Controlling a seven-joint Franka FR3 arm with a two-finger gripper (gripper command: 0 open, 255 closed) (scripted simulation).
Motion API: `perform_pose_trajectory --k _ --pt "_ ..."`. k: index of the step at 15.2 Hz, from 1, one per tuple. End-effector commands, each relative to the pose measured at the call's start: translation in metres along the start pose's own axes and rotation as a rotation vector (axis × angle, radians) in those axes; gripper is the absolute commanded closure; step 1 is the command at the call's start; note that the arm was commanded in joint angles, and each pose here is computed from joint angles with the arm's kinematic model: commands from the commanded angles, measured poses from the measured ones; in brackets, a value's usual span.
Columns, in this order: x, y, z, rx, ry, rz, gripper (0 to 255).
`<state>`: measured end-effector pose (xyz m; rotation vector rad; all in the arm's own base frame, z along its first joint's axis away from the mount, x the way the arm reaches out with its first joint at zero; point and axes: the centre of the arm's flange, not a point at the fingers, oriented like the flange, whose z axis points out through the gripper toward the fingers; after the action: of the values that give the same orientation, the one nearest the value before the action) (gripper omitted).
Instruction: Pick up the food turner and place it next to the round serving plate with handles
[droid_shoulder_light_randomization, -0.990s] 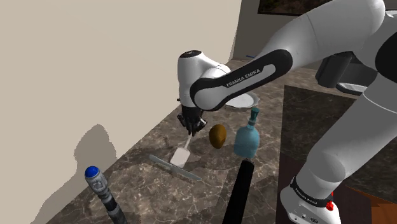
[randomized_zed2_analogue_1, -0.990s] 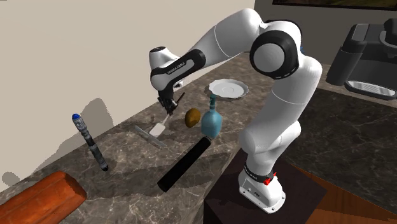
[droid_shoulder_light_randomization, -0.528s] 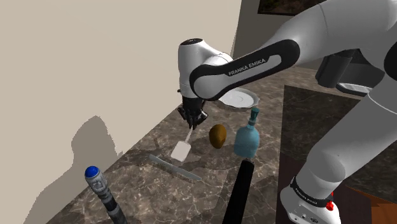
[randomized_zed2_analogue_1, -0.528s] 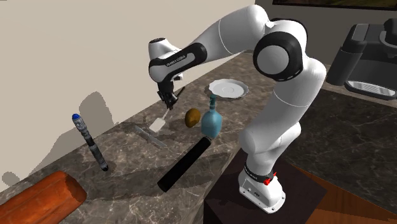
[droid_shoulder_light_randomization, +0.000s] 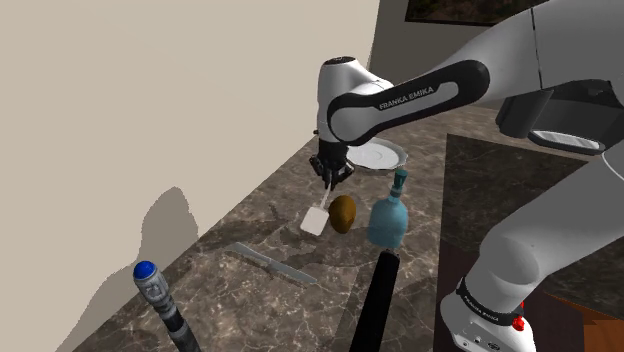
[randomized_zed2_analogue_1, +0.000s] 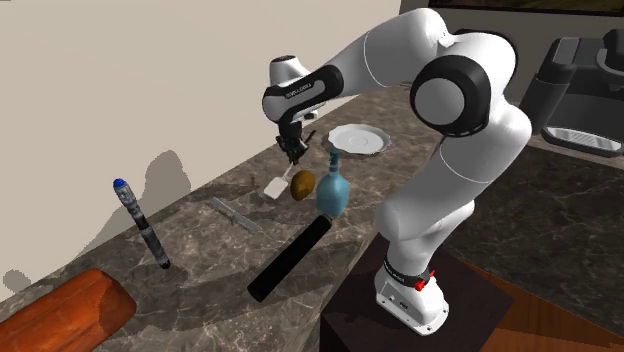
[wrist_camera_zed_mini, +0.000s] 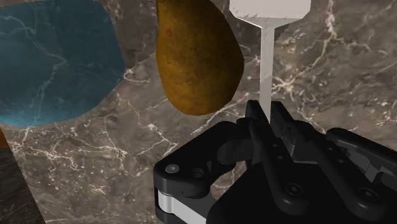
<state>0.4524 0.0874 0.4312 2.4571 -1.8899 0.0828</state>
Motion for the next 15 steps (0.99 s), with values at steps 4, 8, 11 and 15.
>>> perform_pose_trajectory --k 4,8,11,15 --pt "0.060 0.030 0.003 0.000 -0.001 -0.002 255" --pt "0.107 0.053 0.006 0.000 -0.001 -0.002 255" --pt "0.143 0.070 0.009 0.000 -0.001 -0.002 255" --pt "0.191 0.092 0.012 0.000 -0.001 -0.002 255"
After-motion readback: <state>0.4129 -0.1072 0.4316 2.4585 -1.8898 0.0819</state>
